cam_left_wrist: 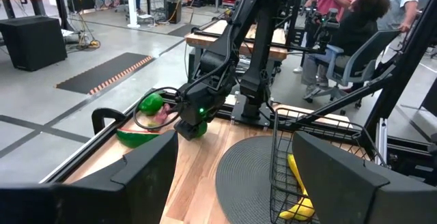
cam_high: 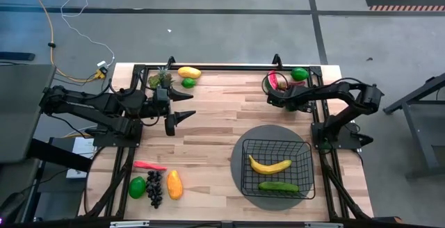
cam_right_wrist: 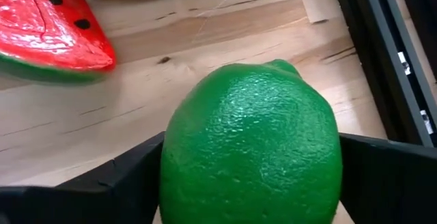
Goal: Build produce basket
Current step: Put the green lime into the black basket
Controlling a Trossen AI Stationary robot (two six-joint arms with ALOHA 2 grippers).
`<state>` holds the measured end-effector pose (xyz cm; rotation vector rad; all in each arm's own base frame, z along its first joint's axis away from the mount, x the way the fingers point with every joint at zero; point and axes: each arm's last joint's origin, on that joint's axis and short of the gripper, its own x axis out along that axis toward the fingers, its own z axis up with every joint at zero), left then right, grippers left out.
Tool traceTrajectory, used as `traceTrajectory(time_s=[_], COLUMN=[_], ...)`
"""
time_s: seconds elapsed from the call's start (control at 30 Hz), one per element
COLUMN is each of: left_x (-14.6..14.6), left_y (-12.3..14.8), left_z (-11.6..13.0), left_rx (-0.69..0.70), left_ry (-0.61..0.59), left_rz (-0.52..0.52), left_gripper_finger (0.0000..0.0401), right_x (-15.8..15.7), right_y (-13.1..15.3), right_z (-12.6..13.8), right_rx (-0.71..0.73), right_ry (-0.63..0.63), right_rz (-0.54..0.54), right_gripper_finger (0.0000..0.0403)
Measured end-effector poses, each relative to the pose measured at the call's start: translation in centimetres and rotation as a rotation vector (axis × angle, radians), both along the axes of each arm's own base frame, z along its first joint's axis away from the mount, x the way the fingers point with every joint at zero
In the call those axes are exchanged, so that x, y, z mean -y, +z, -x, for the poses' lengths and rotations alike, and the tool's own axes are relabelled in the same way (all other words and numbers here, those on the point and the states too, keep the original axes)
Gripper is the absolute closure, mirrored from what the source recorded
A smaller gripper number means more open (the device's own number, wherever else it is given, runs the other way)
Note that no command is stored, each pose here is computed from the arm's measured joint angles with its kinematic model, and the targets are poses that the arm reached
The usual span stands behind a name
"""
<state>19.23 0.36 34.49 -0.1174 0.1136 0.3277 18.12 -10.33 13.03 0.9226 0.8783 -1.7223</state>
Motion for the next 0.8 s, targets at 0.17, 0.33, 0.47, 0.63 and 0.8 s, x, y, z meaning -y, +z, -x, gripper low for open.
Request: traceTrajectory(time_s=[0.17,0.33,0.47,0.63,0.8], left_x=[0.0,0.0,0.0,0.0,0.0], left_y=[0.0,0.0,0.0,0.0,0.0], left_z=[0.0,0.0,0.0,0.0,0.0], left_rx=[0.000,0.000,0.005,0.013,0.028], left_ry=[0.000,0.000,0.003,0.007,0.015], left_rz=[0.000,0.000,0.018,0.043,0.091], left_gripper_finger=[0.0123,0.0123,0.0123,0.0123,0.0123], right_x=[-0.1,-0.5,-1.6,-4.2,-6.8], right_y=[0.1,2.7,6.5,11.4,15.0], right_z=[0.1,0.3,0.4,1.4,2.0], right_rx=[-0.020,-0.054,-0.020,0.212,0.527], right_ry=[0.055,0.239,0.513,0.874,1.159], right_rz=[-0.022,-0.004,0.076,0.183,0.306], right_gripper_finger=[0.0102,0.0102,0.0102,0.0102,0.0102])
